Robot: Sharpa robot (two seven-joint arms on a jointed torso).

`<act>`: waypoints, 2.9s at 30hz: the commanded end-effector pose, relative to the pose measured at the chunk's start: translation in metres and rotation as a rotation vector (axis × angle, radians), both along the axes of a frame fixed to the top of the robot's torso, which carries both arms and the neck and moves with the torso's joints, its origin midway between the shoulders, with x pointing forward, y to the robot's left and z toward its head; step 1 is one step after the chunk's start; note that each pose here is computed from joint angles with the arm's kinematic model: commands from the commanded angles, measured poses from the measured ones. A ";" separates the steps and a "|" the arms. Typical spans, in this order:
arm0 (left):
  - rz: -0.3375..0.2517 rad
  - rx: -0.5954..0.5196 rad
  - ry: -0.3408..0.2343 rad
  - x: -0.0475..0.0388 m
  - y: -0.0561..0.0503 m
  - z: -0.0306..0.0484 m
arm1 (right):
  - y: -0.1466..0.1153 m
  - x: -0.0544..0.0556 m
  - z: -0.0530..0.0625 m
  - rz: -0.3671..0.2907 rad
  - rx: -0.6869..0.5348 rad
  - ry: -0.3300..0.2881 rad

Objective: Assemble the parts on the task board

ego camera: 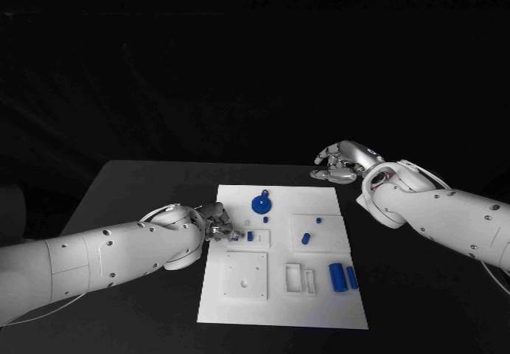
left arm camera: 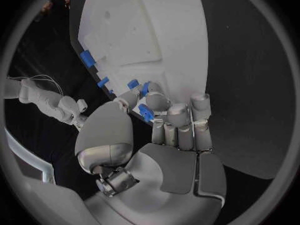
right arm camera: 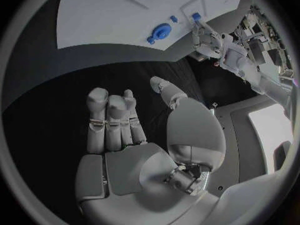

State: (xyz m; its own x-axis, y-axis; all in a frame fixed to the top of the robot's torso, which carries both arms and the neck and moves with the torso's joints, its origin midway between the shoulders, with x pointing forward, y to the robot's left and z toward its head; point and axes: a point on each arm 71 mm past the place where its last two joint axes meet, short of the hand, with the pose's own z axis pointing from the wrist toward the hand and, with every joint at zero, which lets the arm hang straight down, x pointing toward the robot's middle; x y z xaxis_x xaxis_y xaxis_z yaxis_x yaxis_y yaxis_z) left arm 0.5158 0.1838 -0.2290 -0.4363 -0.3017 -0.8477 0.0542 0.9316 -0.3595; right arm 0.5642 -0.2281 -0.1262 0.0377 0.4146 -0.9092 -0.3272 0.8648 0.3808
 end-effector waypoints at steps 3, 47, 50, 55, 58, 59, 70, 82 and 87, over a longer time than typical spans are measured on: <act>-0.007 0.009 0.006 0.0010 -0.002 -0.0008 | 0.002 0.000 -0.001 0.015 -0.011 0.002; 0.050 -0.132 -0.040 0.0097 0.003 0.0106 | 0.000 0.000 -0.002 0.012 -0.010 0.001; 0.052 -0.211 -0.043 0.0105 0.001 0.0145 | 0.000 0.000 -0.002 0.011 -0.010 0.000; 0.056 -0.326 -0.068 0.0139 -0.002 0.0237 | 0.001 0.000 -0.002 0.012 -0.010 0.001; 0.051 -0.376 -0.109 0.0162 -0.004 0.0288 | 0.001 0.000 -0.002 0.012 -0.010 0.002; 0.043 -0.386 -0.130 0.0171 -0.004 0.0306 | 0.001 0.000 -0.002 0.012 -0.010 0.002; -0.232 -0.317 -0.280 0.0168 -0.041 0.0422 | 0.001 0.000 -0.002 0.012 -0.010 0.001; -0.400 -0.103 -0.366 0.0207 -0.075 0.0409 | 0.004 0.000 -0.002 0.018 -0.008 0.000; -0.435 -0.015 -0.379 0.0229 -0.086 0.0386 | 0.006 0.000 -0.002 0.021 -0.007 0.000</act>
